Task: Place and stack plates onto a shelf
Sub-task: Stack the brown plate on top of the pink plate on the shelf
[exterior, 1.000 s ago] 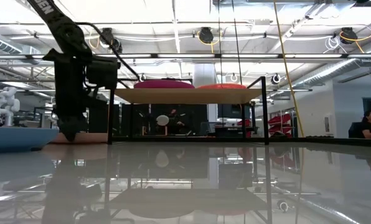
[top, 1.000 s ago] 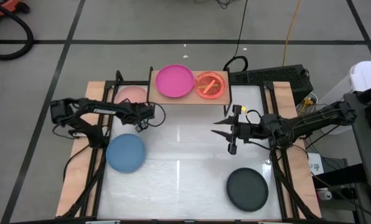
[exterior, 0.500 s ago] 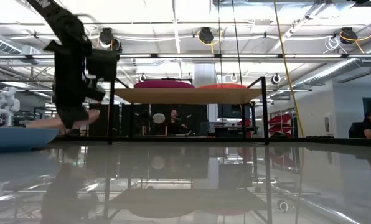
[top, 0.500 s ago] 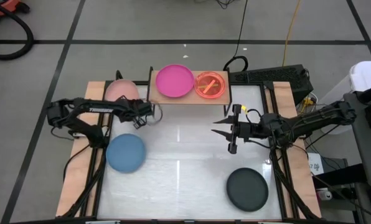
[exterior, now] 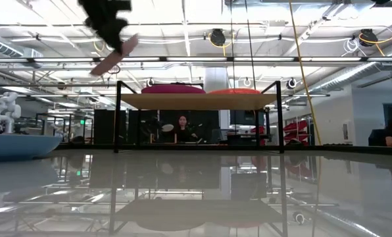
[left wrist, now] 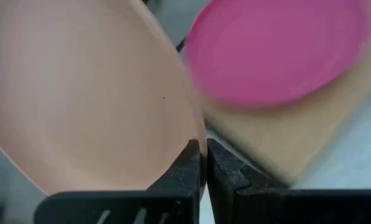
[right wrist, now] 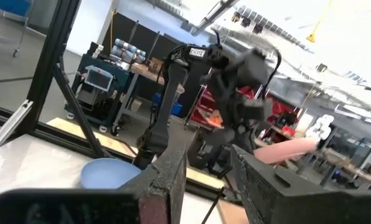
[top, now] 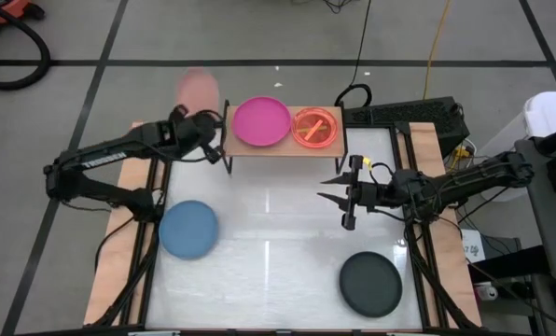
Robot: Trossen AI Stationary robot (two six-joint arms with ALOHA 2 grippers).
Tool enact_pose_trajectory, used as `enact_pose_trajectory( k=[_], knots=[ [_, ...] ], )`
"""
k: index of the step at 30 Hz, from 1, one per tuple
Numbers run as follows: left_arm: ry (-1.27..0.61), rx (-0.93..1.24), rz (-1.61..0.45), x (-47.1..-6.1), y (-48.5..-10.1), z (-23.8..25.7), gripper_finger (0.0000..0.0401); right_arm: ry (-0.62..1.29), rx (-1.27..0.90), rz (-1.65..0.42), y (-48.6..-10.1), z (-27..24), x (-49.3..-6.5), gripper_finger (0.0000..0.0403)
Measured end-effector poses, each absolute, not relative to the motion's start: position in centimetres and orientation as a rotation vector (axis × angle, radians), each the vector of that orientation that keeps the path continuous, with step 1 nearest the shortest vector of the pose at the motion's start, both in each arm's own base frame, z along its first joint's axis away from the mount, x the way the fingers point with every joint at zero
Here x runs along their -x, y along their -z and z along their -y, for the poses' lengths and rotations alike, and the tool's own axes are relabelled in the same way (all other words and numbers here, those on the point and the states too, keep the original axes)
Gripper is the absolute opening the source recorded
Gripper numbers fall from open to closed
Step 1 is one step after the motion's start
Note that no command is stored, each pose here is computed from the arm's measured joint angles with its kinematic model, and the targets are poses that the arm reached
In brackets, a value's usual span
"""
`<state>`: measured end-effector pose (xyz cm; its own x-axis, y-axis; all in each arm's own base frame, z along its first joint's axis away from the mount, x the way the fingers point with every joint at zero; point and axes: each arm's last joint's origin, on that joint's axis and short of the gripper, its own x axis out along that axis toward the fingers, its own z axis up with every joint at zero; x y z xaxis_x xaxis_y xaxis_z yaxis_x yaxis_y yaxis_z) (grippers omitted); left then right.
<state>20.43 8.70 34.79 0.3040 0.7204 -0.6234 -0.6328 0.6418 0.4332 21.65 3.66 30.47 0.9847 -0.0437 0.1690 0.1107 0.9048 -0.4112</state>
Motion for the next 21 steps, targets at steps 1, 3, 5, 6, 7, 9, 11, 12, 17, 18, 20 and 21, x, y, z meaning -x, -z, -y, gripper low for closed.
enact_pose_trajectory(
  k=[1,3,5,6,7,9,11,12,17,18,20,21],
  knots=[
    [-0.857,-0.147,-0.879,-21.2,-35.7,-8.4,0.0011,0.083,0.443,0.163,-30.5,-3.7,-21.6,0.0112],
    [-0.798,-0.205,-0.866,-23.1,-37.2,-7.9,0.0011,0.090,0.452,0.187,-30.8,-3.6,-21.6,0.0112],
    [-0.736,-0.264,-0.881,-25.0,-38.1,-7.6,0.0011,0.096,0.448,0.211,-31.0,-3.6,-21.5,0.0112],
    [-0.710,-0.295,-0.885,-26.0,-38.5,-7.4,0.0011,0.098,0.447,0.217,-31.1,-3.6,-21.5,0.0112],
    [-0.688,-0.324,-0.890,-27.0,-38.7,-7.3,0.0011,0.098,0.448,0.216,-31.1,-3.6,-21.5,0.0112],
    [-0.647,-0.380,-0.928,-28.9,-38.4,-7.4,0.0011,0.096,0.448,0.209,-31.0,-3.6,-21.5,0.0112],
    [-0.603,-0.436,-0.972,-30.8,-37.6,-7.4,0.0010,0.092,0.436,0.199,-30.9,-3.6,-21.6,0.0112],
    [-0.583,-0.461,-0.996,-31.5,-37.1,-7.4,0.0010,0.090,0.433,0.194,-30.8,-3.6,-21.6,0.0112],
    [-0.516,-0.544,-1.125,-34.4,-33.9,-8.2,0.0010,0.088,0.428,0.189,-30.8,-3.6,-21.5,0.0112],
    [-0.507,-0.556,-1.148,-34.8,-33.3,-8.4,0.0010,0.086,0.430,0.183,-30.8,-3.6,-21.5,0.0112],
    [-0.492,-0.569,-1.193,-35.3,-32.2,-9.0,0.0011,0.085,0.431,0.176,-30.8,-3.6,-21.4,0.0112],
    [-0.486,-0.572,-1.218,-35.4,-31.7,-9.2,0.0013,0.084,0.431,0.173,-30.8,-3.6,-21.3,0.0112]
  ],
)
